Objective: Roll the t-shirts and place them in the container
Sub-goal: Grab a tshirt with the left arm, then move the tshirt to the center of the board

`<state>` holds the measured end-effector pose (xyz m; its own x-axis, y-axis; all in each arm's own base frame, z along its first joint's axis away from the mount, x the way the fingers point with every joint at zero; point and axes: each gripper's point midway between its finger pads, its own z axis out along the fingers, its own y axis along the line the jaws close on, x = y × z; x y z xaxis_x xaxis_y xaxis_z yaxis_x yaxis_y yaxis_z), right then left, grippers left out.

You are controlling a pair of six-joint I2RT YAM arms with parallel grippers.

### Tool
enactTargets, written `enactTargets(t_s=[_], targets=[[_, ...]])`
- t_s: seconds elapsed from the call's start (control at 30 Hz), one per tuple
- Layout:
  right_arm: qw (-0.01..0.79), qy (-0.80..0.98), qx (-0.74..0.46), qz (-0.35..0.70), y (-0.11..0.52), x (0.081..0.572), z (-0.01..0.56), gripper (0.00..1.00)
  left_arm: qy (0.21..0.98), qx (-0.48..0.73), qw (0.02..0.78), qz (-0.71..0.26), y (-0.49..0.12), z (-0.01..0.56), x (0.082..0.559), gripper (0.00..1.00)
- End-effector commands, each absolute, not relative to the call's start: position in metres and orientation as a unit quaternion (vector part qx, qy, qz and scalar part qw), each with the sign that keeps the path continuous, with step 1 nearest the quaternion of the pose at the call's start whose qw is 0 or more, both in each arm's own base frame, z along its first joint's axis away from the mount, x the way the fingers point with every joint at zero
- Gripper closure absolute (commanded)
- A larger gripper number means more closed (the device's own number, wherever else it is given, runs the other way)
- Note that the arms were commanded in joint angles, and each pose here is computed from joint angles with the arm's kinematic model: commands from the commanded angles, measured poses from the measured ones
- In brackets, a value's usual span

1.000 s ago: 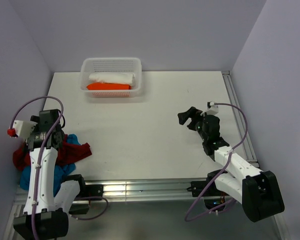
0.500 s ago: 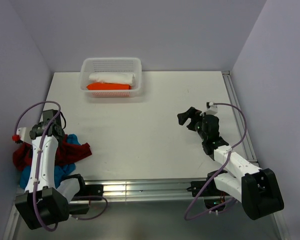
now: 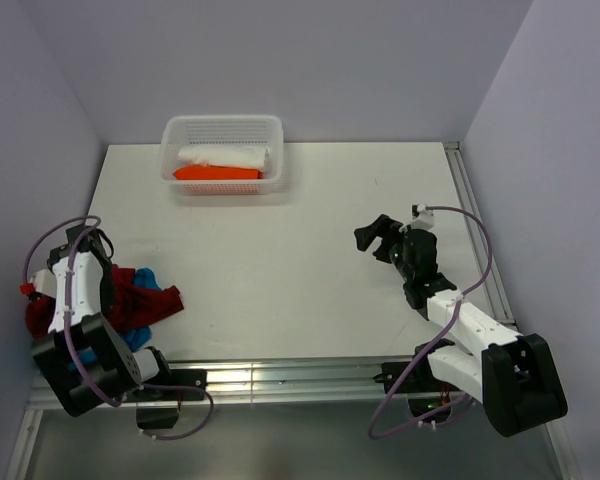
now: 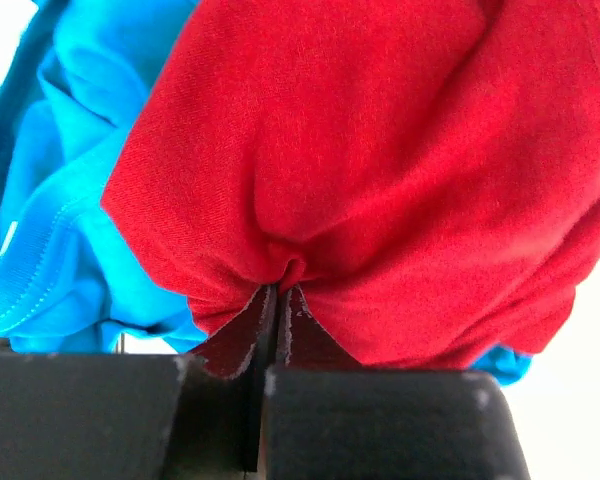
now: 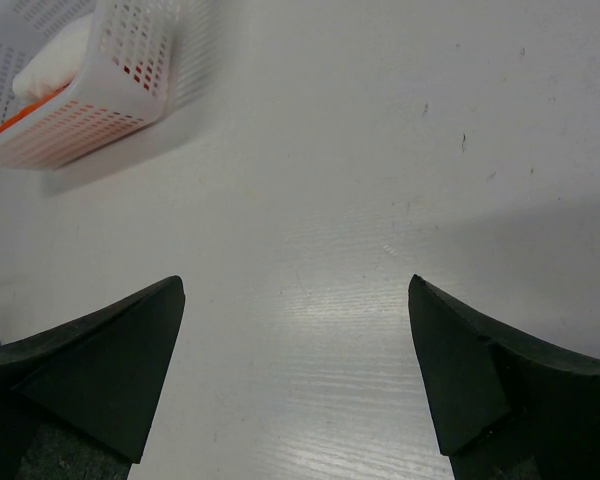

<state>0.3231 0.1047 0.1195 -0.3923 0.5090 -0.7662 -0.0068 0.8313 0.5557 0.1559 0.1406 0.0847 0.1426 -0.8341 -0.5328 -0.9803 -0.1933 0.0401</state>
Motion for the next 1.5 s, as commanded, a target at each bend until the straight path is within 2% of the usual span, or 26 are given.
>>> enactTargets(t_s=[0.0, 0.17, 0.27, 0.37, 0.53, 0.7, 0.77, 0.9, 1.0, 1.03, 1.1, 1.13, 1.2, 1.47], targets=[[0.544, 0.785, 0.154, 0.253, 0.107, 0.33, 0.135, 0.0, 0.624, -0.734, 0.202, 0.179, 0.138, 0.094, 0.17, 1.0], [0.543, 0.785, 0.154, 0.256, 0.108, 0.331, 0.136, 0.0, 0.605, -0.718, 0.313, 0.142, 0.141, 0.147, 0.182, 1.0], [0.545, 0.783, 0.15, 0.261, 0.109, 0.331, 0.138, 0.01, 0.597, -0.683, 0.408, 0.102, 0.126, 0.202, 0.201, 1.0], [0.545, 0.783, 0.149, 0.26, 0.109, 0.33, 0.138, 0.01, 0.612, -0.63, 0.478, 0.021, 0.1, 0.257, 0.227, 1.0], [0.548, 0.781, 0.149, 0.26, 0.108, 0.33, 0.139, 0.01, 0.667, -0.491, 0.547, -0.119, 0.05, 0.331, 0.281, 1.0], [0.547, 0.782, 0.149, 0.259, 0.108, 0.329, 0.138, 0.01, 0.714, -0.383, 0.556, -0.185, -0.007, 0.376, 0.317, 1.0], [0.549, 0.781, 0.148, 0.26, 0.109, 0.329, 0.139, 0.01, 0.713, -0.329, 0.584, -0.205, -0.028, 0.412, 0.321, 1.0], [0.549, 0.782, 0.149, 0.257, 0.108, 0.33, 0.139, 0.02, 0.728, -0.211, 0.589, -0.281, -0.108, 0.46, 0.326, 1.0], [0.553, 0.779, 0.149, 0.256, 0.106, 0.329, 0.141, 0.02, 0.752, -0.141, 0.563, -0.313, -0.166, 0.463, 0.33, 1.0], [0.553, 0.779, 0.149, 0.255, 0.106, 0.329, 0.141, 0.02, 0.744, -0.122, 0.571, -0.325, -0.178, 0.482, 0.326, 1.0], [0.556, 0.776, 0.14, 0.262, 0.109, 0.327, 0.145, 0.02, 0.769, -0.081, 0.545, -0.324, -0.217, 0.47, 0.327, 1.0], [0.557, 0.775, 0.135, 0.266, 0.111, 0.326, 0.146, 0.02, 0.762, -0.07, 0.555, -0.326, -0.224, 0.484, 0.325, 1.0], [0.563, 0.768, 0.123, 0.278, 0.115, 0.323, 0.152, 0.03, 0.773, -0.056, 0.541, -0.326, -0.244, 0.475, 0.324, 1.0], [0.595, 0.718, 0.038, 0.359, 0.141, 0.299, 0.183, 0.09, 0.775, -0.06, 0.534, -0.332, -0.25, 0.438, 0.326, 0.99]])
